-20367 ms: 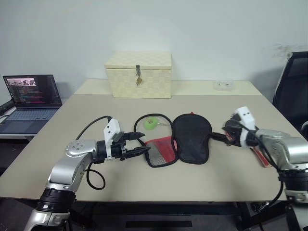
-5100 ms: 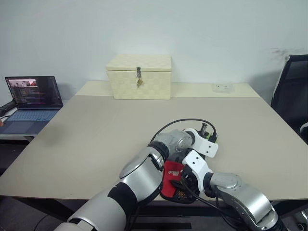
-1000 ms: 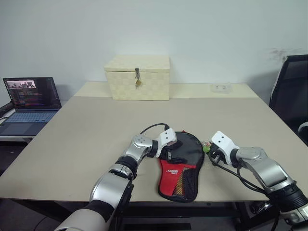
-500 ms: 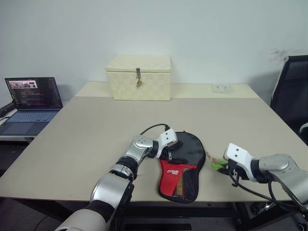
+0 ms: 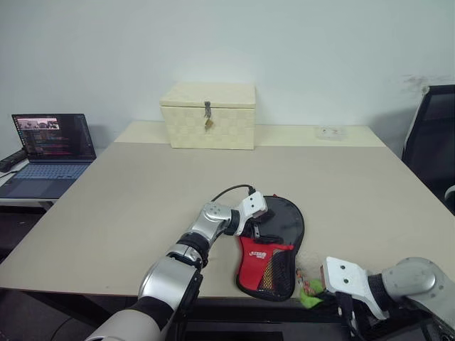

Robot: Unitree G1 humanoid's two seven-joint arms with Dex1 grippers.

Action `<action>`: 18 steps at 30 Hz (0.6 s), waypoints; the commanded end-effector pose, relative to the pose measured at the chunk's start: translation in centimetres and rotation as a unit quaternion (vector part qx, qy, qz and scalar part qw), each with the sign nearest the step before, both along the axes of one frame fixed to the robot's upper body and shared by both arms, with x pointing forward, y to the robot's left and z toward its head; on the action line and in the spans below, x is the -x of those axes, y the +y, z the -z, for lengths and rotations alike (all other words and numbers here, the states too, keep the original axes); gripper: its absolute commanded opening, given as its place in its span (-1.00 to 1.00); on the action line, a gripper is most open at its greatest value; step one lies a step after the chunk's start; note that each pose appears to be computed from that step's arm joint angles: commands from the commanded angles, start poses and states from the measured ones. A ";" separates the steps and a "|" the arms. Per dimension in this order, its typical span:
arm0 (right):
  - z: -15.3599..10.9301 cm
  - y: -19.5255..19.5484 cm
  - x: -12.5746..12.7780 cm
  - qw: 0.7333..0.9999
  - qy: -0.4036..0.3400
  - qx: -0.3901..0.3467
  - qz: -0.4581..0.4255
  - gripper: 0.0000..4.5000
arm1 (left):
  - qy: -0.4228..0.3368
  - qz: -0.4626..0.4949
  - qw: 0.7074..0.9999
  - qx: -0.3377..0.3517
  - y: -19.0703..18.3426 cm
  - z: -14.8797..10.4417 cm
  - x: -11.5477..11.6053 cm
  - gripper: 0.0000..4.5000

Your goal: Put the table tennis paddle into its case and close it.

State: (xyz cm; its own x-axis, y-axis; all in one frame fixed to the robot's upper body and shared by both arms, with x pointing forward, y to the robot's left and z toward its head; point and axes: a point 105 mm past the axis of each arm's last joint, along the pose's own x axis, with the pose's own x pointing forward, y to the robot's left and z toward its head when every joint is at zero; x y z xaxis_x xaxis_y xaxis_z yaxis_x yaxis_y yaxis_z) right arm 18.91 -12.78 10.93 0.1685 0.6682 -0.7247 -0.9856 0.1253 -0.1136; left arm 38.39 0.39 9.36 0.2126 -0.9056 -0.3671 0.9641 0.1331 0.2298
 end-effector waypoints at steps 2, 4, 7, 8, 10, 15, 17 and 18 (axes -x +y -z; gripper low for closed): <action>-0.2 1.7 2.6 0.997 0.033 -0.018 -0.060 -0.99 | 0.019 0.000 0.999 -0.033 -0.6 1.8 0.5 1.00; -0.1 2.3 3.3 0.996 0.042 -0.024 -0.073 -0.99 | 0.018 0.003 0.999 -0.037 -0.7 1.9 0.6 1.00; -0.1 2.9 4.4 0.994 0.055 -0.032 -0.090 -0.99 | 0.016 0.003 0.999 -0.043 -0.9 1.9 0.6 1.00; -0.1 3.1 4.6 0.993 0.059 -0.035 -0.094 -0.99 | 0.014 0.003 0.999 -0.045 -1.0 1.9 0.6 1.00; -0.2 3.4 4.8 0.993 0.060 -0.039 -0.096 -0.99 | 0.012 0.003 0.999 -0.047 -1.2 1.9 0.6 1.00; -0.1 3.4 3.2 0.996 0.035 -0.040 -0.070 -0.99 | 0.009 0.004 0.999 -0.047 -1.4 1.9 0.6 1.00; -0.4 3.5 2.4 0.997 0.026 -0.044 -0.056 -0.88 | 0.009 0.003 0.999 -0.045 -1.2 1.9 0.6 1.00; -0.7 3.5 2.1 0.997 0.025 -0.046 -0.053 -0.77 | 0.009 0.000 0.999 -0.044 -1.1 1.9 0.5 1.00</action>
